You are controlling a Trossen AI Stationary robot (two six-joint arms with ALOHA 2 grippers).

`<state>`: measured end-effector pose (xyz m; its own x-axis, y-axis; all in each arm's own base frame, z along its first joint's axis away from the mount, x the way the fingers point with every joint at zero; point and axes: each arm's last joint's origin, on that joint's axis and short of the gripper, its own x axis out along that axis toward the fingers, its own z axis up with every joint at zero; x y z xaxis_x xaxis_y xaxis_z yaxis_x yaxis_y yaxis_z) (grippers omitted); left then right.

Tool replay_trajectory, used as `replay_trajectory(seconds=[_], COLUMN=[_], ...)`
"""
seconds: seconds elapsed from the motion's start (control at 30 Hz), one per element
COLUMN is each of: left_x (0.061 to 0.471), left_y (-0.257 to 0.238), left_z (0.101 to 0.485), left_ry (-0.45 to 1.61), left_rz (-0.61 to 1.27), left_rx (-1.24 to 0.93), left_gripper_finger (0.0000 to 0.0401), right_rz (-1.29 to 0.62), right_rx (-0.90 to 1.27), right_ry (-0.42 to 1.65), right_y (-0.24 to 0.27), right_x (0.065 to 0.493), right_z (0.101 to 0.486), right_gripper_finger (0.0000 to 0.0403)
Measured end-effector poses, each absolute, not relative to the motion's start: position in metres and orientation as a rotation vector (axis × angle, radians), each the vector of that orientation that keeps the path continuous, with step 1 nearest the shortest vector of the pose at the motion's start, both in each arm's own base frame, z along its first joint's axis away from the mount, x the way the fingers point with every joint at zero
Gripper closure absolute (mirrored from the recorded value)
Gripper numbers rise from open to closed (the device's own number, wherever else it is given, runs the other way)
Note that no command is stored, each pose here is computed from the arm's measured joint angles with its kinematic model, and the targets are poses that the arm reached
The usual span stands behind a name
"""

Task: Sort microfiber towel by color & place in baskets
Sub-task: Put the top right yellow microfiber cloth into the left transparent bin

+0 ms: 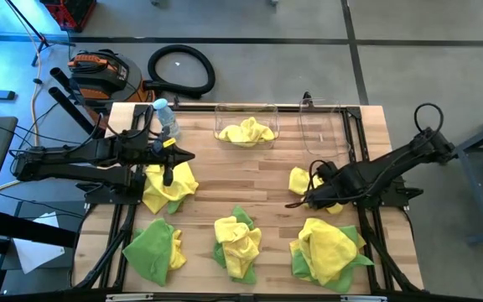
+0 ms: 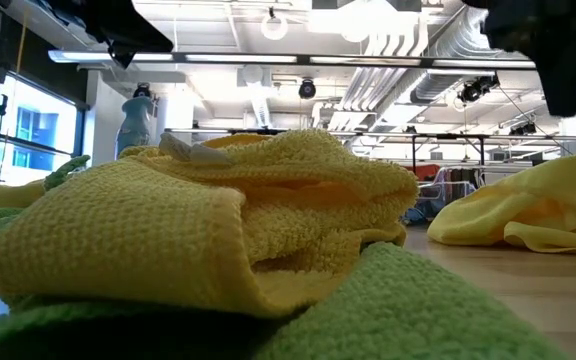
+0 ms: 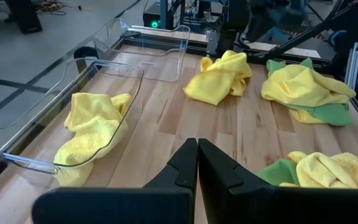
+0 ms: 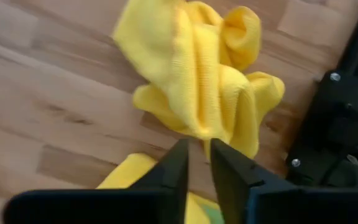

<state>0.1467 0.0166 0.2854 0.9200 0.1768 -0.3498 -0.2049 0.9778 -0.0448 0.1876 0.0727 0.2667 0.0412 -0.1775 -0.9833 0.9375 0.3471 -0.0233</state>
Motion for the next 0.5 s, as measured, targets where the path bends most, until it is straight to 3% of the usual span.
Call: replay_trajectory(seconds=[0.3,0.5], left_x=[0.147,0.147], left_y=[0.017,0.017], left_z=[0.285,0.285], left_ry=[0.348,0.346], left_rz=[0.202,0.207], left_rx=[-0.114,-0.139], left_gripper_finger=[0.0401,0.0401], right_rz=[-1.074,-1.051], right_rx=[0.819,0.868], right_ry=[1.237,1.202], right_y=[0.063,0.055], right_x=[0.182,0.179], right_z=[0.218,0.177], right_gripper_finger=[0.0179,0.0143])
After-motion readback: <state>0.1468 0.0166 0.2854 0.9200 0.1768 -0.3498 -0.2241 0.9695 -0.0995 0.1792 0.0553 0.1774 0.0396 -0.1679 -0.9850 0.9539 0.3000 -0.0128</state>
